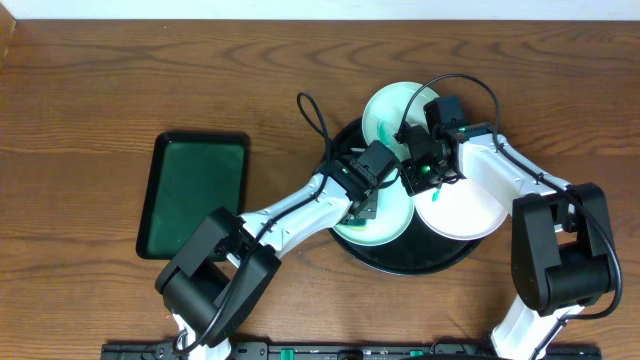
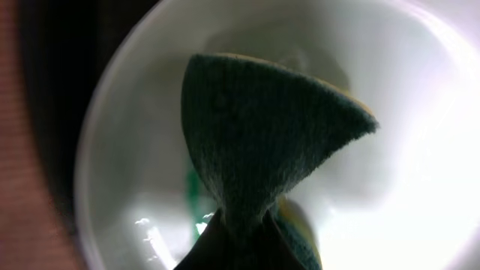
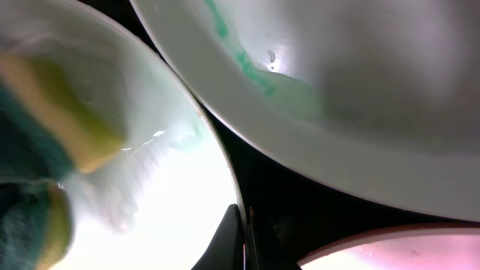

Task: Clean dirty plates on tray and stack at the side
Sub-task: 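Scrub the front green plate with the sponge in the left gripper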

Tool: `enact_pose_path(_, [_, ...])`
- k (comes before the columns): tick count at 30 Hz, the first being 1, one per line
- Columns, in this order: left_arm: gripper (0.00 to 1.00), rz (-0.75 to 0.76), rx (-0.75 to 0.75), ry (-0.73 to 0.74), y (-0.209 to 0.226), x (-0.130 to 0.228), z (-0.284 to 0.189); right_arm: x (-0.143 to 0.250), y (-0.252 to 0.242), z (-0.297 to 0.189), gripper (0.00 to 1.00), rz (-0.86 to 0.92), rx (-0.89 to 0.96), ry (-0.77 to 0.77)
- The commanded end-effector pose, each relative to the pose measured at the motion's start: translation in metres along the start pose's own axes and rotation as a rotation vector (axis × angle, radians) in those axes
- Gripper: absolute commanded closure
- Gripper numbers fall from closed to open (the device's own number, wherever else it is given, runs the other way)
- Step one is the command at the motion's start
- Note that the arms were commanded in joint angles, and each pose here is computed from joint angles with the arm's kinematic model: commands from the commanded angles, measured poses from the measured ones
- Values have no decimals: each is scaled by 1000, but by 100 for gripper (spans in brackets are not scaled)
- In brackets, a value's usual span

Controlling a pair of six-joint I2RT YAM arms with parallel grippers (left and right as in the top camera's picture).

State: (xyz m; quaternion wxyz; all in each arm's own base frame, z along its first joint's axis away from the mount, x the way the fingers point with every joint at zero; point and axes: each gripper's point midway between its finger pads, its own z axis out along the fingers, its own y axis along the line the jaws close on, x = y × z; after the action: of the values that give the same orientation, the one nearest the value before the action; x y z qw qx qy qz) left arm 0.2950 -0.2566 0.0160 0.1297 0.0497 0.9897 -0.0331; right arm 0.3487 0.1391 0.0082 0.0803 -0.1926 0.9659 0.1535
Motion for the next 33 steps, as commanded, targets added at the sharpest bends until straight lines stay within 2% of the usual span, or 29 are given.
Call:
enact_pose_path(1, [93,20,-225,-58,45,-4,-1,2,1,3,99,-1,-16,3])
enact_pose_path(4, [93,27,-304,-102,59,-11,-7,2,1,3,99,-1,-15,3])
enact_pose_path(7, [93,12,-321,-142,64,-22,-16,2,1,3,99,-1,-15,3])
enact_pose_path(14, [93,-71,-202,-267,53,-58,-51,2,1,3,99,-1,-16,3])
enact_pose_path(17, [93,-79,-78,-231,33,-56,-50,1,1,3,99,-2,-15,2])
enact_pose_path(21, [93,-86,116,-109,-2,-36,-34,1,1,3,99,-2,-15,-1])
enact_pose_path(24, [93,-127,200,-27,-18,-19,-18,0,0,3,99,-3,-15,-3])
enact_pose_path(30, [93,-122,135,58,-9,1,15,0,0,3,99,-3,-15,-3])
enact_pose_path(33, [93,-93,36,16,9,-4,23,0,0,3,99,-3,-15,-2])
